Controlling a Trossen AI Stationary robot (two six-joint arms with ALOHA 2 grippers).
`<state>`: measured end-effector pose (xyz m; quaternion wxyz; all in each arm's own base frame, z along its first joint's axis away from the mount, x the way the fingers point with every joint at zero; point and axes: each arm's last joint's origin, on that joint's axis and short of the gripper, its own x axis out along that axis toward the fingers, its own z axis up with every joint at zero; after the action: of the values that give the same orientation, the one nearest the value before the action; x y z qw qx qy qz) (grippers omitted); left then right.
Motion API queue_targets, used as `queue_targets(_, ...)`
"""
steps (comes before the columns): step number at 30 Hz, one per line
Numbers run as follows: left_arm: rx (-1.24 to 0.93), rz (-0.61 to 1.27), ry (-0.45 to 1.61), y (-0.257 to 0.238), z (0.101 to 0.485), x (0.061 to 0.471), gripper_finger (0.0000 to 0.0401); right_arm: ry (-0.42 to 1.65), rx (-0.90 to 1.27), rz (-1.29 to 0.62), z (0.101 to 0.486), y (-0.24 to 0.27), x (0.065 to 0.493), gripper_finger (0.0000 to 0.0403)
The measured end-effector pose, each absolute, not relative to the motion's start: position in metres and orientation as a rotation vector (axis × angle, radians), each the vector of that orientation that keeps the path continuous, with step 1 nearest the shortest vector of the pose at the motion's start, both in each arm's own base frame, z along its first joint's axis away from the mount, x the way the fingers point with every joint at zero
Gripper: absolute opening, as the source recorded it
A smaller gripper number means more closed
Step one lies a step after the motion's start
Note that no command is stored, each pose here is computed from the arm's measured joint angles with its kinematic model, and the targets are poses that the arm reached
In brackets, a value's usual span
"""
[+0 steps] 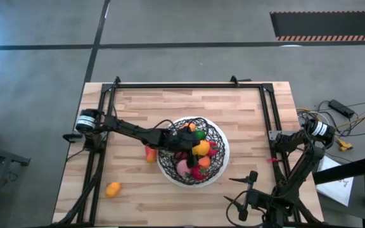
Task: Build produce basket
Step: Put the top lemon into the basket, then put the lemon into the basket
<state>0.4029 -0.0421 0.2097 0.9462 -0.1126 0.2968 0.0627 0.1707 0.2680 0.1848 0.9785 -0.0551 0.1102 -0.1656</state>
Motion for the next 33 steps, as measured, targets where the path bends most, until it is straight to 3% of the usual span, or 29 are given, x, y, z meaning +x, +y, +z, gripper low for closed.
queue_targets(4, -0.257, 0.12, 0.67, -0.037, 0.206, 0.399, 0.0377, 0.222, -0.111, -0.334, 0.184, 0.267, 0.171, 0.0328)
queue_targets(9, -0.228, 0.144, 0.756, -0.035, 0.207, 0.39, 0.0383, 0.222, -0.105, -0.336, 0.183, 0.267, 0.17, 0.0328)
queue_targets(25, -0.185, 0.073, 0.675, -0.048, 0.266, 0.358, 0.0384, 0.225, -0.067, -0.342, 0.181, 0.264, 0.172, 0.0328)
queue_targets(33, -0.103, 0.091, 0.619, -0.077, 0.289, 0.336, 0.0384, 0.43, -0.027, -0.27, 0.189, 0.254, 0.209, 0.0328)
